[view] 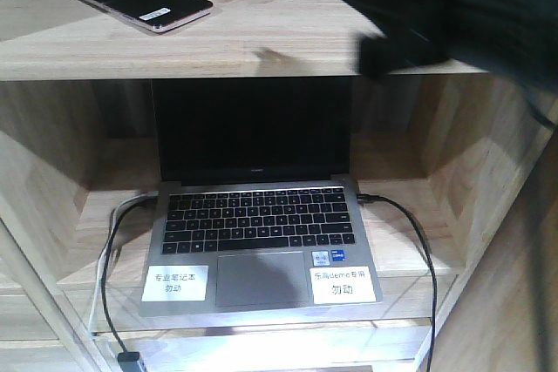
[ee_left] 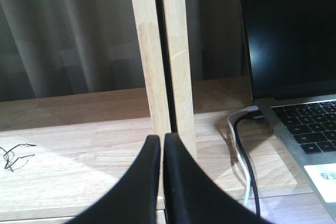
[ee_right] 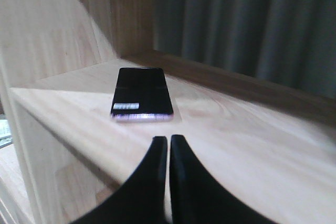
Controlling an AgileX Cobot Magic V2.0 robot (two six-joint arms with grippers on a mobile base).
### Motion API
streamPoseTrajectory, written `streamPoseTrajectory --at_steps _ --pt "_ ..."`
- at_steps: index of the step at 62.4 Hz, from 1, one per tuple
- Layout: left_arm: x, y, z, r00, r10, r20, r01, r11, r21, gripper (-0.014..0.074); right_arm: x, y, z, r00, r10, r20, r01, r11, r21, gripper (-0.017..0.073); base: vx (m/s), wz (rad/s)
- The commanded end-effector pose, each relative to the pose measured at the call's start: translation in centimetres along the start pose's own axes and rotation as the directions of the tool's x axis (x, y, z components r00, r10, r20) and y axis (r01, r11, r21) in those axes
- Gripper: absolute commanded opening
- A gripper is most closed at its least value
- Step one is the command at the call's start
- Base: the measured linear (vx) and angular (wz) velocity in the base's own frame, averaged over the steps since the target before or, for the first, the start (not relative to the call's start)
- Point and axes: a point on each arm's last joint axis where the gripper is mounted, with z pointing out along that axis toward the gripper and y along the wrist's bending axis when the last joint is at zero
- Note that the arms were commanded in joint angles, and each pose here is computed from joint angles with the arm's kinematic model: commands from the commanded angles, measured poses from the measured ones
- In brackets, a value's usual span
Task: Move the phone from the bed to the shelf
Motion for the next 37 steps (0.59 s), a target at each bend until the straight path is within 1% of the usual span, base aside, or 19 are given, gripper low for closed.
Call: streamPoseTrajectory --at_steps 1,14,20,29,37 --pt "-1.4 0.2 -0.3 0.994 -0.014 0.107 0.015 1.000 -0.009 0.0001 -0.7 0.2 -3.2 0.996 -0.003 0.094 -0.003 0.998 0.060 -0.0009 0.00 0.00" --pt "-1.4 0.2 -0.3 0.994 -0.014 0.107 0.015 1.000 -0.009 0.0001 2.0 1.7 -8.7 0.991 -0.012 0.131 0.004 0.998 0.065 -0.0009 0.00 0.00" --pt "-1.4 0.2 -0.3 0.994 -0.014 0.107 0.015 1.000 -0.009 0.0001 3.8 2.3 -11.0 0.989 -0.010 0.147 0.001 0.998 0.064 -0.0009 0.00 0.00" --pt "-1.4 0.2 -0.3 0.994 -0.014 0.107 0.015 1.000 -0.009 0.0001 6.4 3.1 -13.7 0.984 -0.006 0.177 -0.005 0.998 0.061 -0.0009 0.00 0.00" --pt "-1.4 0.2 -0.3 0.994 -0.014 0.107 0.015 1.000 -0.009 0.0001 9.2 3.5 -15.2 0.984 0.000 0.178 -0.011 0.998 0.059 -0.0009 0.00 0.00"
